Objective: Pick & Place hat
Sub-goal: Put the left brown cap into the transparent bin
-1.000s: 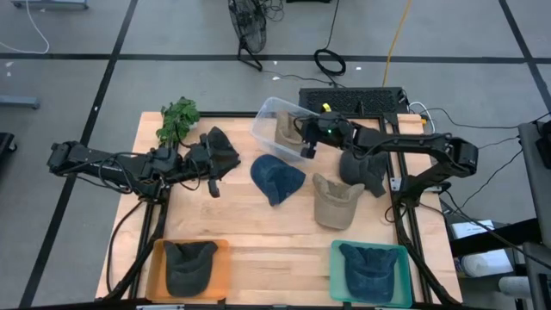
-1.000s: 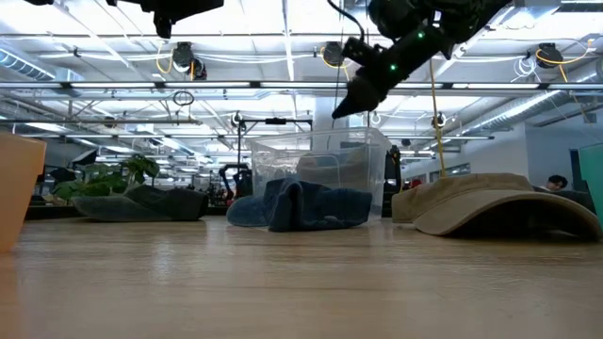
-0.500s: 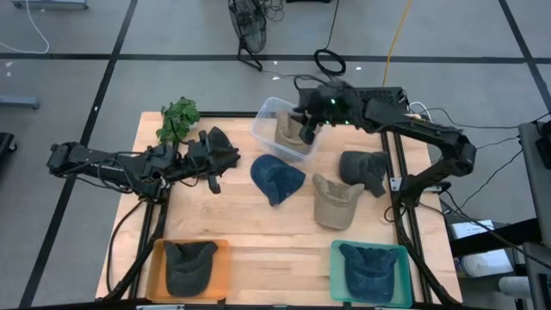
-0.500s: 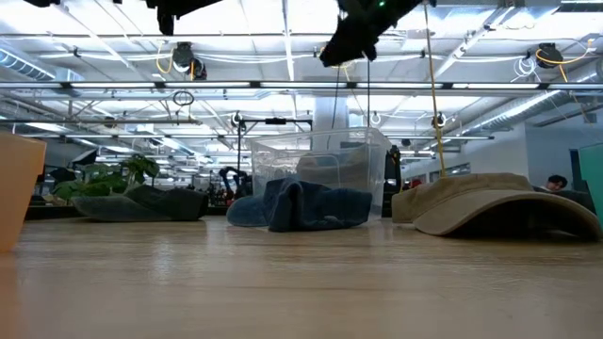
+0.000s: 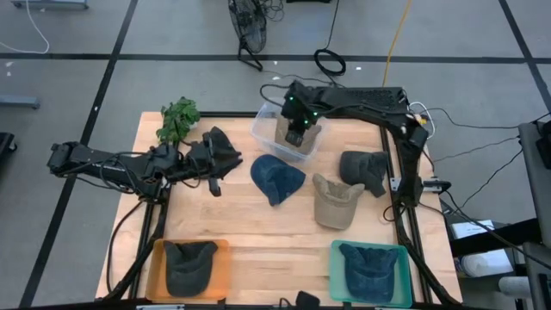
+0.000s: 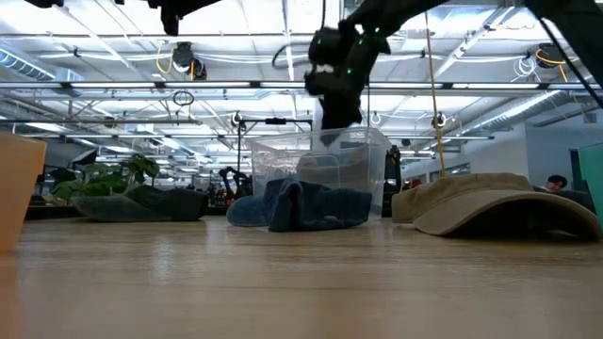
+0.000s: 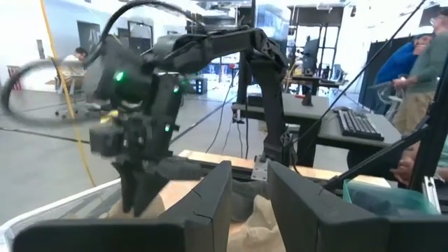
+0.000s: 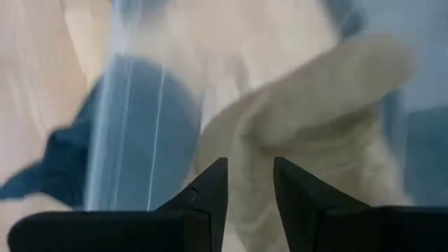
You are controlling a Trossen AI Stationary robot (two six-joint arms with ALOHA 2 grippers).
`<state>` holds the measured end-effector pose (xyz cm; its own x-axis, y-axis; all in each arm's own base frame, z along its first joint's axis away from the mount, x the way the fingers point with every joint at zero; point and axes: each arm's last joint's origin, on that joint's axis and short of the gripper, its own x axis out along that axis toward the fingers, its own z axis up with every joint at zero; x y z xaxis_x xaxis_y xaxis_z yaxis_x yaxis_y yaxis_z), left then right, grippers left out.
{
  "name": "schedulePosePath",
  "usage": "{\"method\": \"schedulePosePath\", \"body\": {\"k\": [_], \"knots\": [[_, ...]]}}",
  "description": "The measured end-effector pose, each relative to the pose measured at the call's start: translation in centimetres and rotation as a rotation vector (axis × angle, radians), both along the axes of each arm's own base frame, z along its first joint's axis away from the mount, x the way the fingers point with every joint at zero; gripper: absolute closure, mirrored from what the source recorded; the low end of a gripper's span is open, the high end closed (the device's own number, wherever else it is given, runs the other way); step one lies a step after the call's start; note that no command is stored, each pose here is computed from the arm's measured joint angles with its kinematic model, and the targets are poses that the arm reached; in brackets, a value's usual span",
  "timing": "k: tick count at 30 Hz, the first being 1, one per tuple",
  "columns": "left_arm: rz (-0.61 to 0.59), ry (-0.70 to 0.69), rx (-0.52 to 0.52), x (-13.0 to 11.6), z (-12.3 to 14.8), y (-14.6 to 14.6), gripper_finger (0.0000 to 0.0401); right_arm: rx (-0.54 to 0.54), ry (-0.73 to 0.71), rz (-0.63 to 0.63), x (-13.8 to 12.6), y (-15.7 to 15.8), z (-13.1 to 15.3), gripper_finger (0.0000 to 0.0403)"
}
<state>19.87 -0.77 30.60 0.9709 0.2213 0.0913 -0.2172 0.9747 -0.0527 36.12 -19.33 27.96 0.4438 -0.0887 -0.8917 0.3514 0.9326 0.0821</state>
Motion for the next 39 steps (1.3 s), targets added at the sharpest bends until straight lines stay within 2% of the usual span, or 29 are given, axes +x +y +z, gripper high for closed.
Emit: {"method": "schedulePosePath", "body": {"k": [3,7,19,24,30,33,39], "knots": [[0.0,0.018,0.002,0.0,-0.2,0.0,0.0299,0.05,0.098,0.002,0.1,-0.2,-2.0,0.031],[0.0,0.031,0.003,0.0,-0.3,0.0,0.0299,0.071,0.152,0.023,0.1,-0.3,-3.1,0.031],[0.0,0.035,0.003,0.0,-0.3,0.0,0.0299,0.043,0.105,0.147,1.2,1.0,-3.2,0.031],[0.0,0.033,0.003,0.0,-0.3,0.0,0.0299,0.029,0.07,0.2,1.9,1.8,-5.0,0.031],[0.001,0.034,0.006,0.0,-0.3,0.0,0.0299,-0.017,0.098,0.17,1.7,1.7,-5.9,0.0311],[0.001,0.034,0.007,0.0,-0.3,0.0,0.0299,-0.027,0.096,0.163,1.6,1.6,-5.9,0.0327],[0.008,0.037,0.016,0.0,-0.3,0.0,0.0299,-0.085,0.089,0.169,1.8,1.2,-5.8,0.0396]]}}
